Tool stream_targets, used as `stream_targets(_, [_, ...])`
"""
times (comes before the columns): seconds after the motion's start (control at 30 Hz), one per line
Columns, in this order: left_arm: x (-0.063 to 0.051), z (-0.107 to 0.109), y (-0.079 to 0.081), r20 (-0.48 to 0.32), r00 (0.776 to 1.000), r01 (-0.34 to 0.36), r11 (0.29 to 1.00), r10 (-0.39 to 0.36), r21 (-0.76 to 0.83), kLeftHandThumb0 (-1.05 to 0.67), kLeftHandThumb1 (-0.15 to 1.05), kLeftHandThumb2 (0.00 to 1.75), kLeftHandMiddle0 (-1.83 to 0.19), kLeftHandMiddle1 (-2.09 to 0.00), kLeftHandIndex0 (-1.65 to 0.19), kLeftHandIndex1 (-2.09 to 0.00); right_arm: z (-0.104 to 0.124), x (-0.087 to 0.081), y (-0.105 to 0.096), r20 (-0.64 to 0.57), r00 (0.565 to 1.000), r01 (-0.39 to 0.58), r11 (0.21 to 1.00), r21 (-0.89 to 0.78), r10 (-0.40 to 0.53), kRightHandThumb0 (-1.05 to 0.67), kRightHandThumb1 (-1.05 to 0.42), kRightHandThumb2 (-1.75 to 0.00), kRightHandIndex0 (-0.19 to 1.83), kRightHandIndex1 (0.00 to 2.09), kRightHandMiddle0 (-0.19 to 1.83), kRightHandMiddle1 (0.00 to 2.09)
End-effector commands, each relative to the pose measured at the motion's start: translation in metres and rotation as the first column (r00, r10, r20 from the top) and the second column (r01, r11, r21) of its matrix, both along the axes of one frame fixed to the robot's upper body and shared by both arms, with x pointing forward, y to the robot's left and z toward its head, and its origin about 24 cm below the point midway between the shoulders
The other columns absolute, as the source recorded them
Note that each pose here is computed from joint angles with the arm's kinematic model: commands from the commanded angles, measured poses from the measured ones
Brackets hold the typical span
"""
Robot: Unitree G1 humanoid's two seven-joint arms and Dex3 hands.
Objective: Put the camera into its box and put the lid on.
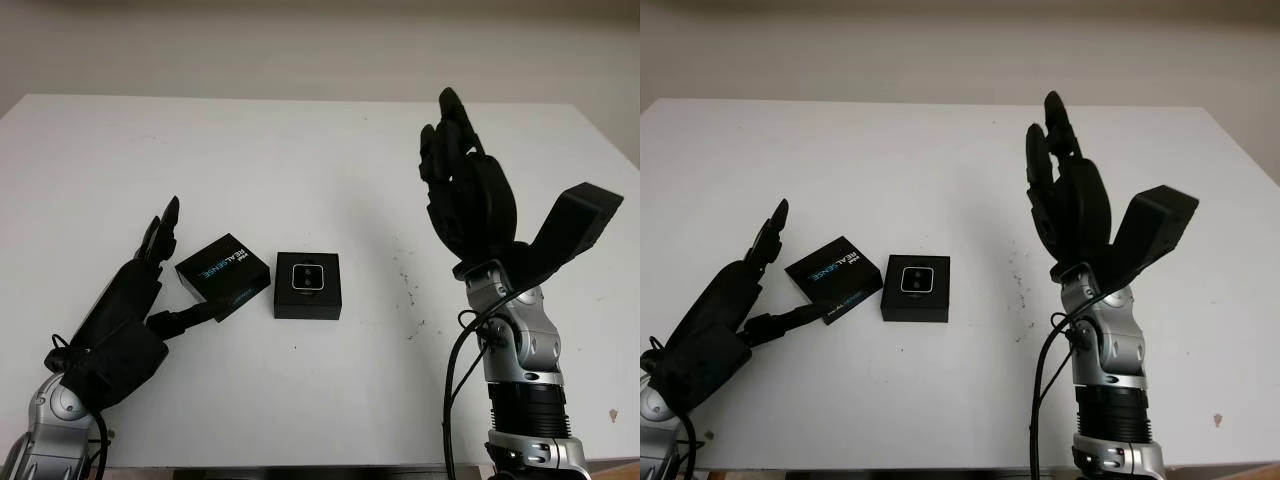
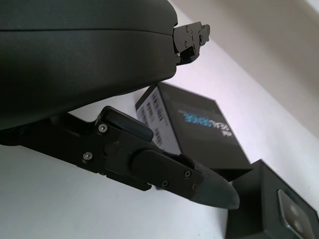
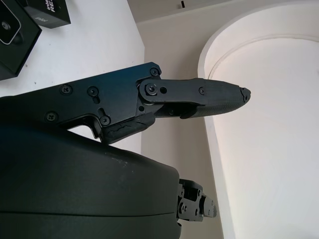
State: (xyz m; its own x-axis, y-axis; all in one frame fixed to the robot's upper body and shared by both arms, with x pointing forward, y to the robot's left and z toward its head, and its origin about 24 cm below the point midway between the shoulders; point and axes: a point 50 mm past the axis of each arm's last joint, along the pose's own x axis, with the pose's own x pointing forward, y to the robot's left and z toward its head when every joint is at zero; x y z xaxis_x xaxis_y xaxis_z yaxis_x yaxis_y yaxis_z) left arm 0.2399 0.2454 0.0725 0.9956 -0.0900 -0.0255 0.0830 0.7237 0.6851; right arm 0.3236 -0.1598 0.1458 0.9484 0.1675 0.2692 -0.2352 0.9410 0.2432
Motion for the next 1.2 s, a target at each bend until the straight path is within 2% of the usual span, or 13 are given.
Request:
stream_targets(0.0, [0.003,-0.002,-0.003,-0.012,1.0,0.006,1.0,-0.006,-0.003,-0.86,0.93,0.04,0.19,0.0,0.19,0.0,0.003,0.0,-0.001,0.01,1.0,0.005,1.0,-0.001,-0.005,-0.74,-1.05,-0.38,-0.19,0.02,-0.16,0.04])
stream_targets(0.2, [0.008,-0.01,-0.008,-0.038,0.999,-0.001,1.0,0.001,0.006,-0.87,0.93,0.05,0.18,-0.02,0.19,0.0,-0.001,-0.002,-0.002,-0.008,1.0,0.023,0.999,-0.031,-0.023,-0.75,-1.05,-0.33,-0.17,0.03,-0.11,0.07])
stream_targets(0.33, [0.012,-0.016,-0.011,-0.045,0.998,-0.048,0.999,0.048,-0.006,-0.86,0.92,0.05,0.19,-0.03,0.19,0.0,-0.003,-0.002,-0.002,-0.012,1.0,0.024,0.999,-0.035,-0.025,-0.74,-1.05,-0.31,-0.16,0.04,-0.08,0.08])
stream_targets(0.47, [0.017,-0.021,-0.012,-0.006,0.995,-0.097,0.995,0.097,-0.011,-0.76,0.9,0.04,0.19,-0.02,0.19,0.0,-0.005,-0.003,-0.002,-0.014,0.999,0.028,0.999,-0.044,-0.029,-0.75,-1.05,-0.33,-0.16,0.05,-0.06,0.09])
stream_targets(0.6, [0.02,-0.025,-0.014,0.036,0.993,-0.113,0.993,0.114,-0.028,-0.72,0.89,0.05,0.16,-0.05,0.19,0.0,-0.006,-0.003,-0.002,-0.02,0.999,0.028,0.998,-0.052,-0.03,-0.73,-1.05,-0.33,-0.15,0.05,-0.05,0.09])
stream_targets(0.73, [0.022,-0.027,-0.014,0.072,0.99,-0.121,0.992,0.124,-0.042,-0.67,0.88,0.05,0.05,-0.09,0.15,-0.03,-0.007,-0.004,-0.002,-0.025,0.999,0.024,0.998,-0.06,-0.026,-0.71,-1.05,-0.34,-0.15,0.05,-0.05,0.08])
stream_targets(0.9, [0.021,-0.028,-0.012,0.091,0.992,-0.082,0.995,0.086,-0.053,-0.62,0.85,0.05,-0.11,-0.11,0.03,-0.09,-0.007,-0.004,-0.002,-0.03,0.999,0.028,0.997,-0.067,-0.03,-0.71,-1.05,-0.35,-0.16,0.05,-0.06,0.07])
stream_targets(1.17, [0.017,-0.022,-0.006,0.078,0.995,0.057,0.998,-0.057,0.002,-0.53,0.8,0.04,-0.21,-0.1,-0.25,-0.14,-0.007,-0.003,-0.004,-0.035,0.998,0.05,0.995,-0.085,-0.053,-0.72,-1.05,-0.36,-0.16,0.05,-0.04,0.08])
